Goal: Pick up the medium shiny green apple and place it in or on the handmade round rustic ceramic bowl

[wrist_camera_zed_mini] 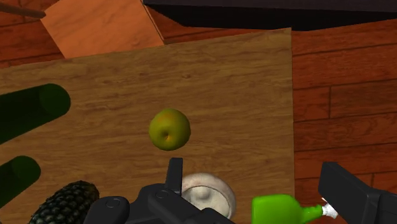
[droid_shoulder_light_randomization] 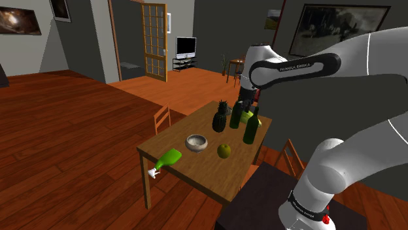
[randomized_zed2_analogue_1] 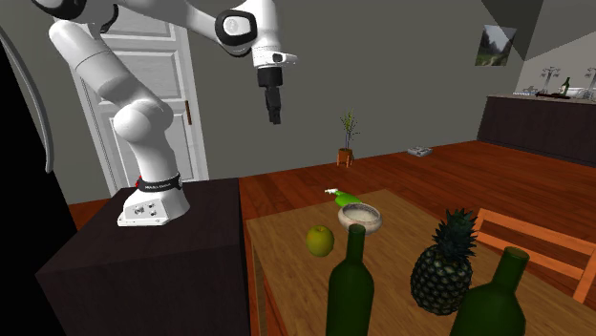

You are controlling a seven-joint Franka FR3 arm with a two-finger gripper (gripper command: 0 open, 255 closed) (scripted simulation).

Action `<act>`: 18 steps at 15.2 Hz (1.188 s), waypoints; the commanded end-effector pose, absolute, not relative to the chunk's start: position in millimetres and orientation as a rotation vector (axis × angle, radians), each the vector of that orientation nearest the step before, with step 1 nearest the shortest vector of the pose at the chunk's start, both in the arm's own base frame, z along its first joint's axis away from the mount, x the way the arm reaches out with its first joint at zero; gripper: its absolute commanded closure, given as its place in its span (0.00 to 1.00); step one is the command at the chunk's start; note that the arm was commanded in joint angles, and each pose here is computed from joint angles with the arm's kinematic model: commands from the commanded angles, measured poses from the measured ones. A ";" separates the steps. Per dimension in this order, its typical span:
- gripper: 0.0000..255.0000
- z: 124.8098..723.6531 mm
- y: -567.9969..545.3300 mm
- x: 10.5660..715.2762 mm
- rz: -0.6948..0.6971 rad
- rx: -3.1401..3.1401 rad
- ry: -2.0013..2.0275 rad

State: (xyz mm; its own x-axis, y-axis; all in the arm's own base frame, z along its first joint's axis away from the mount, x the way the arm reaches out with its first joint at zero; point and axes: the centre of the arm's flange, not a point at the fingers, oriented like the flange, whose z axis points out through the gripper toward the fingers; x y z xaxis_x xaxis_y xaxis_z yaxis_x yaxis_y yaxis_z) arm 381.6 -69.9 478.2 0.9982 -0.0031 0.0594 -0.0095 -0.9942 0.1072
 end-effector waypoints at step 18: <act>0.00 265.8 -156.5 491.0 0.031 3.019 -0.156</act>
State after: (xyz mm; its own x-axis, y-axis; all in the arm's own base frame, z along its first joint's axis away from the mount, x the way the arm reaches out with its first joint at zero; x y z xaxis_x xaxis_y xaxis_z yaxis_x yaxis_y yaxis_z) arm 485.4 -150.3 277.0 0.9950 -0.0964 0.0278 -0.0990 -0.9884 0.1156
